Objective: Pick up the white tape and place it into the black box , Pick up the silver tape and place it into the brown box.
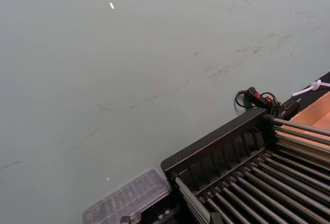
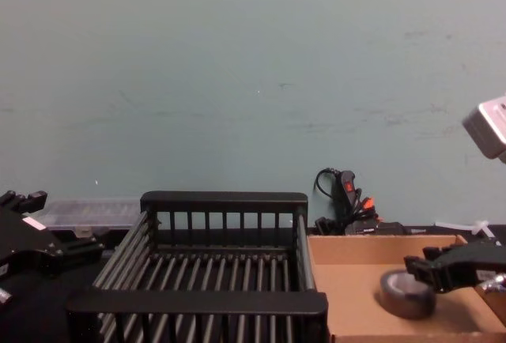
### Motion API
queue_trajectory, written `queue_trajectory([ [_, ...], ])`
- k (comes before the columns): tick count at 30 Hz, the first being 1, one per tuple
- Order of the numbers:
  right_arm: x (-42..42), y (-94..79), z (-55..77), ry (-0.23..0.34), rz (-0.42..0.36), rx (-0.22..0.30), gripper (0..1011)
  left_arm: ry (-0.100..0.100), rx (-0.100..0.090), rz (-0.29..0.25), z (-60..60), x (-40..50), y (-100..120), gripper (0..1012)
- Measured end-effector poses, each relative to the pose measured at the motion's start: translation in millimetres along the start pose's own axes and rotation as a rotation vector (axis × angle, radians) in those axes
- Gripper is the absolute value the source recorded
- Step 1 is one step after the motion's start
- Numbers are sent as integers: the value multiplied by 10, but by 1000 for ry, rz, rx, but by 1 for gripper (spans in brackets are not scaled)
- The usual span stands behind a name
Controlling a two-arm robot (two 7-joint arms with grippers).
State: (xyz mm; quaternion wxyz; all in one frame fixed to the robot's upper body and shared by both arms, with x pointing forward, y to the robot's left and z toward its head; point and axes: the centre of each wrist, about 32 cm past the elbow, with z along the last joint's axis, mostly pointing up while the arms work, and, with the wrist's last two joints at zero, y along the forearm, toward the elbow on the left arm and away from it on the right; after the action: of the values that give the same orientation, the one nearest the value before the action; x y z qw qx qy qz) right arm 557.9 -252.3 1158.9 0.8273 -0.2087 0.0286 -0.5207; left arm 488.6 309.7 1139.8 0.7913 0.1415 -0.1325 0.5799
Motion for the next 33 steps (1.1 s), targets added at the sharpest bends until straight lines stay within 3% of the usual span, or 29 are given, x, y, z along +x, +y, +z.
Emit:
queue_trajectory([
  [24,3,-4,3,2,0,1,999,0,0,0,0,0,0,1001],
  [33,-1,-18,14,4,0,9,1002,0,0,0,0,0,0,1001],
])
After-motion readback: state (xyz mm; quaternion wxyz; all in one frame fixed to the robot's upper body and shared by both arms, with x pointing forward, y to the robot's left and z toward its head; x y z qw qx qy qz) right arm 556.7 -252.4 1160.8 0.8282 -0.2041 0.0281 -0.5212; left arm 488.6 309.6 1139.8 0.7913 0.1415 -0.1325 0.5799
